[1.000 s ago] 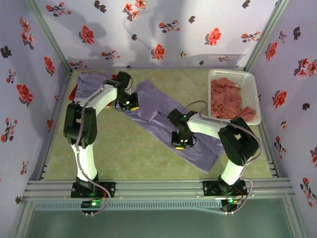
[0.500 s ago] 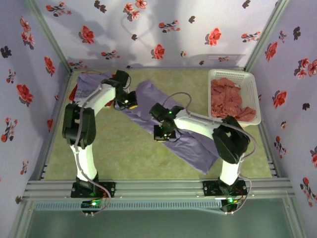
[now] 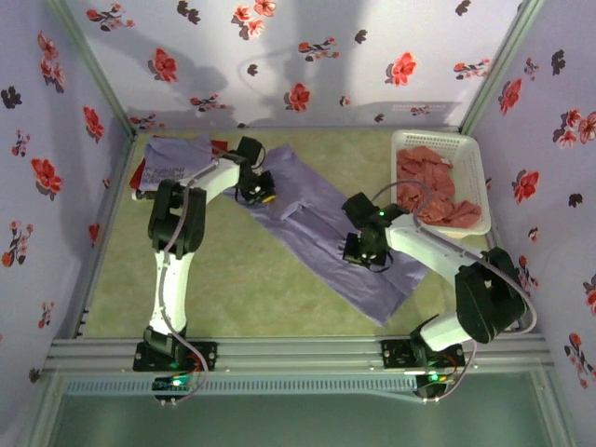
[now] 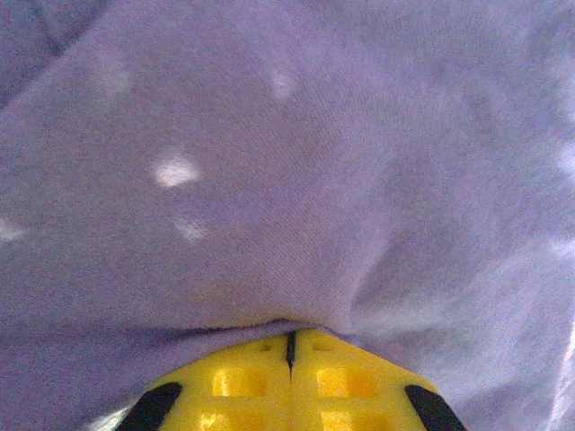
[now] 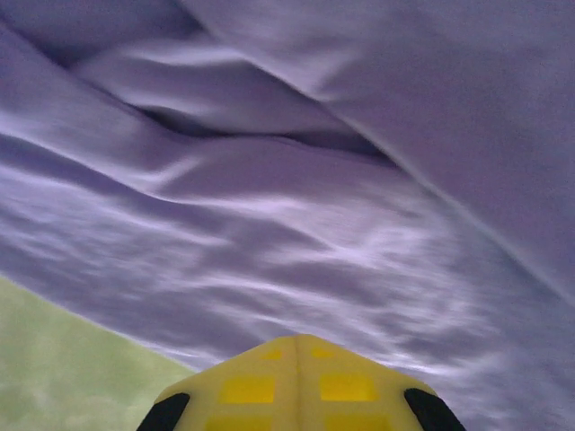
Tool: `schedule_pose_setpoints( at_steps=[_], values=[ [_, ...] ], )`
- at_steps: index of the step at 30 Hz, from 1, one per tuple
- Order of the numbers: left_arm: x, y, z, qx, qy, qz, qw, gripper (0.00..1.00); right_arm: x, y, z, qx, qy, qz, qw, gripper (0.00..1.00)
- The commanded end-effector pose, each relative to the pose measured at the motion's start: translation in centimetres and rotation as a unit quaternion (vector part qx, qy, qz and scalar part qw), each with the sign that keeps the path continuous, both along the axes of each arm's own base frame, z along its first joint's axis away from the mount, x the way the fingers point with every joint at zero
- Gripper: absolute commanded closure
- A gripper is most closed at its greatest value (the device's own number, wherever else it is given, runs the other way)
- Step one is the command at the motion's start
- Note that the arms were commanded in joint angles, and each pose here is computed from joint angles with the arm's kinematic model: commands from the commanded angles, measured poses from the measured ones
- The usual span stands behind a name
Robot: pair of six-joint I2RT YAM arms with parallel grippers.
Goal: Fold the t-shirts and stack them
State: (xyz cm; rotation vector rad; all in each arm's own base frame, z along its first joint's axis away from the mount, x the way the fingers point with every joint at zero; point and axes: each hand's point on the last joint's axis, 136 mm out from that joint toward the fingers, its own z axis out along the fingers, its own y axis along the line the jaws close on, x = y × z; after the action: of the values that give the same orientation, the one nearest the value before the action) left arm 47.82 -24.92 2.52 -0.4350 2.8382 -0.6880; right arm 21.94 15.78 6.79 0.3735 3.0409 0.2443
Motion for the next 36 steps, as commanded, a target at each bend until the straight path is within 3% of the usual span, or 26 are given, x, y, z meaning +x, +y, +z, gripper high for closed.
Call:
schedule_pose_setpoints(
  at_steps=[1,7,8,15,27,33,36],
  values=[
    [3.4,-1.9,-2.7,-0.001,-0.024,0.007,1.0,1.0,-0.2,-1.5,0.3,-0.017,-0.002,-0.021,1.0,0.92],
    [8.1,-5.8,2.7,-0.061,-0.109,-0.004,0.992,0.99,-0.4,-0.4,-1.7,-0.008,0.04,-0.011,0.999,0.92],
    [8.5,-5.9,4.2,-0.065,-0.128,-0.003,0.99,0.95,-0.4,-0.2,-2.0,-0.007,0.045,-0.009,0.999,0.92],
    [7.4,-3.5,12.0,-0.054,-0.202,-0.005,0.978,0.93,0.3,1.4,-4.0,0.002,0.063,0.0,0.998,0.92],
    [3.8,3.3,13.1,-0.025,-0.181,0.018,0.983,0.89,-1.6,10.0,-6.2,0.019,0.125,0.112,0.986,0.95],
    [3.2,3.6,12.5,-0.014,-0.16,0.002,0.987,0.89,-3.1,16.6,-4.1,0.058,0.123,0.167,0.977,0.95],
    [3.3,3.1,10.8,-0.024,-0.14,0.001,0.99,0.89,-2.3,17.7,-2.3,0.078,0.091,0.156,0.98,0.96]
  ],
)
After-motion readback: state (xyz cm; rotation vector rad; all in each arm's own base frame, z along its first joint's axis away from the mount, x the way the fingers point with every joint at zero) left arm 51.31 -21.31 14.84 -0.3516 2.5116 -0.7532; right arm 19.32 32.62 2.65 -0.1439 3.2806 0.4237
